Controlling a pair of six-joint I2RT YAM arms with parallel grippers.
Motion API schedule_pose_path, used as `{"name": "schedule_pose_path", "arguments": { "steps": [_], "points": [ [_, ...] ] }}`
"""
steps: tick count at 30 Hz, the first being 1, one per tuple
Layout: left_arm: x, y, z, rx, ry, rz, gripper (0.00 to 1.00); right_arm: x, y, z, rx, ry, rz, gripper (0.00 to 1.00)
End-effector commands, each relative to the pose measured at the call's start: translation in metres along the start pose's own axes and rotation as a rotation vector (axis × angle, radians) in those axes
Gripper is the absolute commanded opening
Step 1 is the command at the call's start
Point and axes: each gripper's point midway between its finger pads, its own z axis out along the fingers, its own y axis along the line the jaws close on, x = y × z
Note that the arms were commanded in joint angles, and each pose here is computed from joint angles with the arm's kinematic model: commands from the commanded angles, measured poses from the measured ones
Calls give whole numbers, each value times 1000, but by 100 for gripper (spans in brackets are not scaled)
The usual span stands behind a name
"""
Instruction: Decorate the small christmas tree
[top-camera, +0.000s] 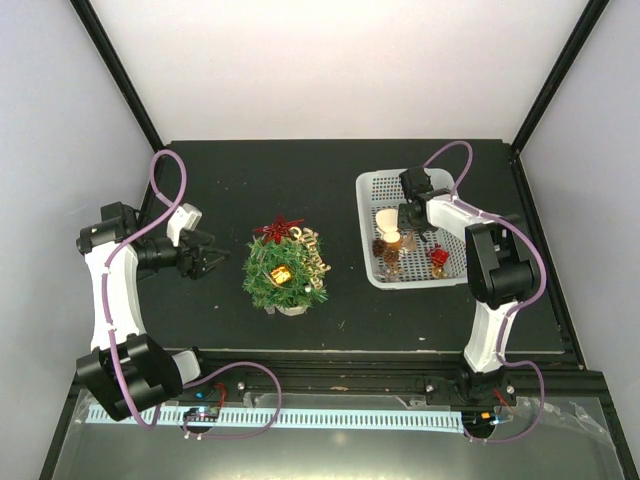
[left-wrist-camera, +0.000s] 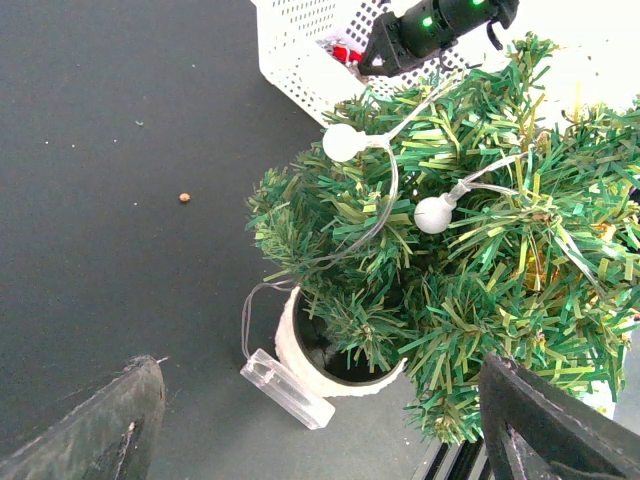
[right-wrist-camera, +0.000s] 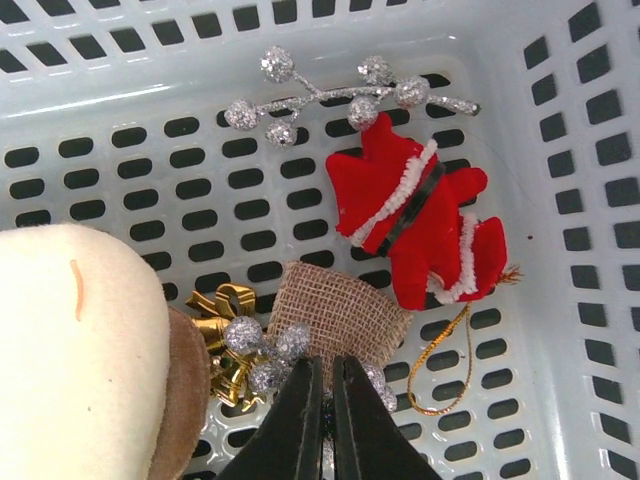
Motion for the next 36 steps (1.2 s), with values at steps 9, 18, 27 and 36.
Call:
{"name": "schedule_pose_path", "arguments": {
  "steps": [9, 18, 27, 36],
  "points": [
    [-6, -11, -4, 10, -27, 39, 86, -12, -16, -33, 29, -80, 37, 2],
    [-20, -21, -14, -10, -31, 79, 86, -24, -20, -83, -22, -157, 72, 2],
    [-41, -50, -29, -22, -85, 150, 87, -31, 11, -191, -140, -344, -27, 2],
    [-55, -84, -45, -84, -91, 258, 88, -1, 49, -320, -373, -545, -164, 2]
  ]
}}
